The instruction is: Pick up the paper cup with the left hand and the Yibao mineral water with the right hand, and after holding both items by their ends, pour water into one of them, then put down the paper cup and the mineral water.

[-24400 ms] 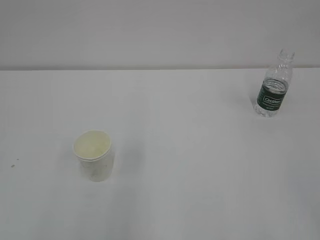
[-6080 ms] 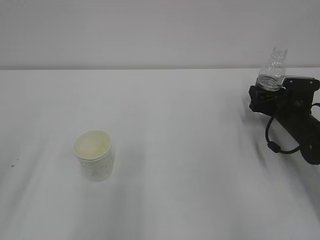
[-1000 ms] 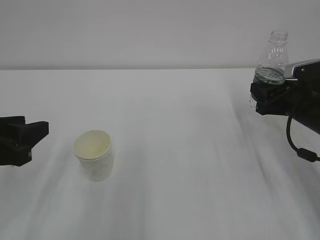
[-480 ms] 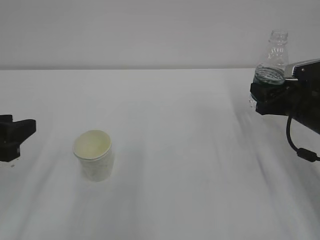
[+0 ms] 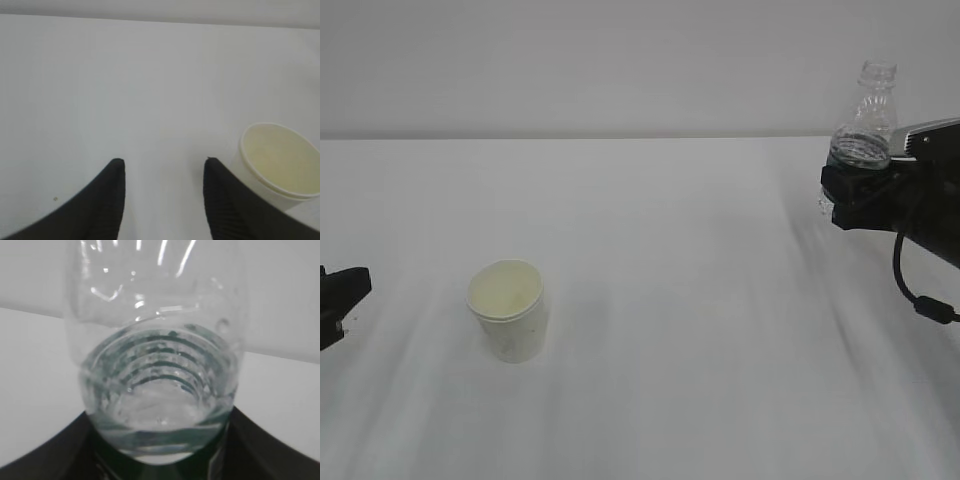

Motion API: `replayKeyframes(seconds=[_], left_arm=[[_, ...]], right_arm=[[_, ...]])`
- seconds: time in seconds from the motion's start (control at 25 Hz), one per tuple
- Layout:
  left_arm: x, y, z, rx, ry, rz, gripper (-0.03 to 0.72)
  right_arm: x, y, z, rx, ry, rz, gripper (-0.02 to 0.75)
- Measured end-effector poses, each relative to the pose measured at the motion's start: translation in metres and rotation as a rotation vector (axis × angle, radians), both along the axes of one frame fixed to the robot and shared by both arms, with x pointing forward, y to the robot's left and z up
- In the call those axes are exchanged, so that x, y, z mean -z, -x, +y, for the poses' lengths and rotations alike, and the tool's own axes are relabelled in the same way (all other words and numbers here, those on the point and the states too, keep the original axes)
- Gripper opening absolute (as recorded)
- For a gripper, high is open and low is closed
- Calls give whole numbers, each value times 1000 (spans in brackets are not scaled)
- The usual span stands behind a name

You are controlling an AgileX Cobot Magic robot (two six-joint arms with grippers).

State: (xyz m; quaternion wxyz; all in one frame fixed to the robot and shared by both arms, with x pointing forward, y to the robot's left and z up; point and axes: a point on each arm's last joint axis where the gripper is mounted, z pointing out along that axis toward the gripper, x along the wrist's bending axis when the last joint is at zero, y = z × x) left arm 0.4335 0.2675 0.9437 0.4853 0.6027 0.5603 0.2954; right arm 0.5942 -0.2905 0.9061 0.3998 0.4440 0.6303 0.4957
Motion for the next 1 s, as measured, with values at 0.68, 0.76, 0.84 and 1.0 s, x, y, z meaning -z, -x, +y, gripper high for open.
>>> replayKeyframes(seconds=[0.68, 0.76, 0.84, 1.0], left_arm=[[32, 19, -14, 180, 22, -52, 358], [35, 19, -16, 209, 6, -58, 358], [39, 19, -17, 232, -9, -51, 358], [48, 20, -19, 269, -43, -18, 358]], right_arm=[[0, 0, 0, 0, 0, 0, 444], [0, 0, 0, 0, 0, 0, 444], [0, 0, 0, 0, 0, 0, 444], [0, 0, 1, -7, 2, 1, 444]])
